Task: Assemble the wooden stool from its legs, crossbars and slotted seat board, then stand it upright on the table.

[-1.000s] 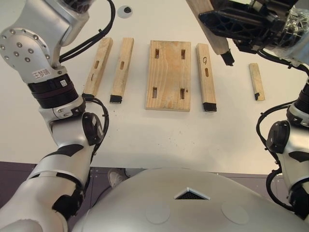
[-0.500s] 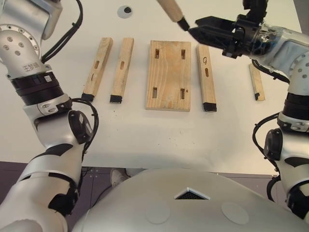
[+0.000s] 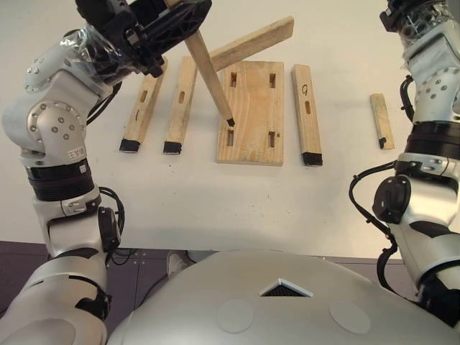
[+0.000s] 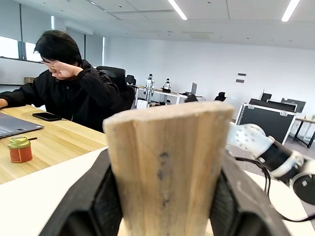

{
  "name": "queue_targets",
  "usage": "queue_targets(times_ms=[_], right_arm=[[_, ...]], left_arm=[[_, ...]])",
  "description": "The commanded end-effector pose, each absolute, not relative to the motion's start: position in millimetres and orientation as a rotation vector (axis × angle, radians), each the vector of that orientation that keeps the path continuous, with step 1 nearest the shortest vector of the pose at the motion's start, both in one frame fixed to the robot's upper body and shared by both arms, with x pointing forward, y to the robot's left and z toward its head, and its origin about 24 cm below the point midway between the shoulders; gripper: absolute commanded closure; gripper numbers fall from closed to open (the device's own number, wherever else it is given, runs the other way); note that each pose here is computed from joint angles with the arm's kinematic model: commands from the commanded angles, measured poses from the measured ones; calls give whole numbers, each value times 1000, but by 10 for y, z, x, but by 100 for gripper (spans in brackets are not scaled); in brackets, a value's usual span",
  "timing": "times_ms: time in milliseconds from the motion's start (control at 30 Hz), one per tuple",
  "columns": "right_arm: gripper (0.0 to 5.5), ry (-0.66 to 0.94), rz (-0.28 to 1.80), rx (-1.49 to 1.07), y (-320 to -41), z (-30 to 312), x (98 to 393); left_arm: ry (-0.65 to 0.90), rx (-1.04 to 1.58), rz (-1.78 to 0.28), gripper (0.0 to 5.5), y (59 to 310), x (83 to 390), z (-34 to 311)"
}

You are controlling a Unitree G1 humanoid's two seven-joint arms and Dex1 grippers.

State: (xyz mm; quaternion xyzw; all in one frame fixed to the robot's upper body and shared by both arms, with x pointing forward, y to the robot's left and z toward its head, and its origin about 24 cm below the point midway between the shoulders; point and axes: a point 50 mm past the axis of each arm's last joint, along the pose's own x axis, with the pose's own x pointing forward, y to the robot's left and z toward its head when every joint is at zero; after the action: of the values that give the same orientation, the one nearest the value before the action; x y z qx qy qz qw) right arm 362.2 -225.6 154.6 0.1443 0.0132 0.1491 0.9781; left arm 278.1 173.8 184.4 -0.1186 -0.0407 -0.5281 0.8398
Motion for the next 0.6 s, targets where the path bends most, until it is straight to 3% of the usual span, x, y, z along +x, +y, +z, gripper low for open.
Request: queue_targets(times_ms=[33, 200, 600], right_arm=[[547, 34, 338, 226, -2304, 1703, 3733], [550, 52, 377, 199, -2271, 1752, 3815], [550, 101, 414, 161, -2240, 1717, 3862]], left_arm=[[-67, -258, -1130, 349, 1688, 2739, 1788], [-46, -281, -1134, 349, 1632, 2735, 1715], [41, -229, -1142, 349, 1786, 2656, 1732]])
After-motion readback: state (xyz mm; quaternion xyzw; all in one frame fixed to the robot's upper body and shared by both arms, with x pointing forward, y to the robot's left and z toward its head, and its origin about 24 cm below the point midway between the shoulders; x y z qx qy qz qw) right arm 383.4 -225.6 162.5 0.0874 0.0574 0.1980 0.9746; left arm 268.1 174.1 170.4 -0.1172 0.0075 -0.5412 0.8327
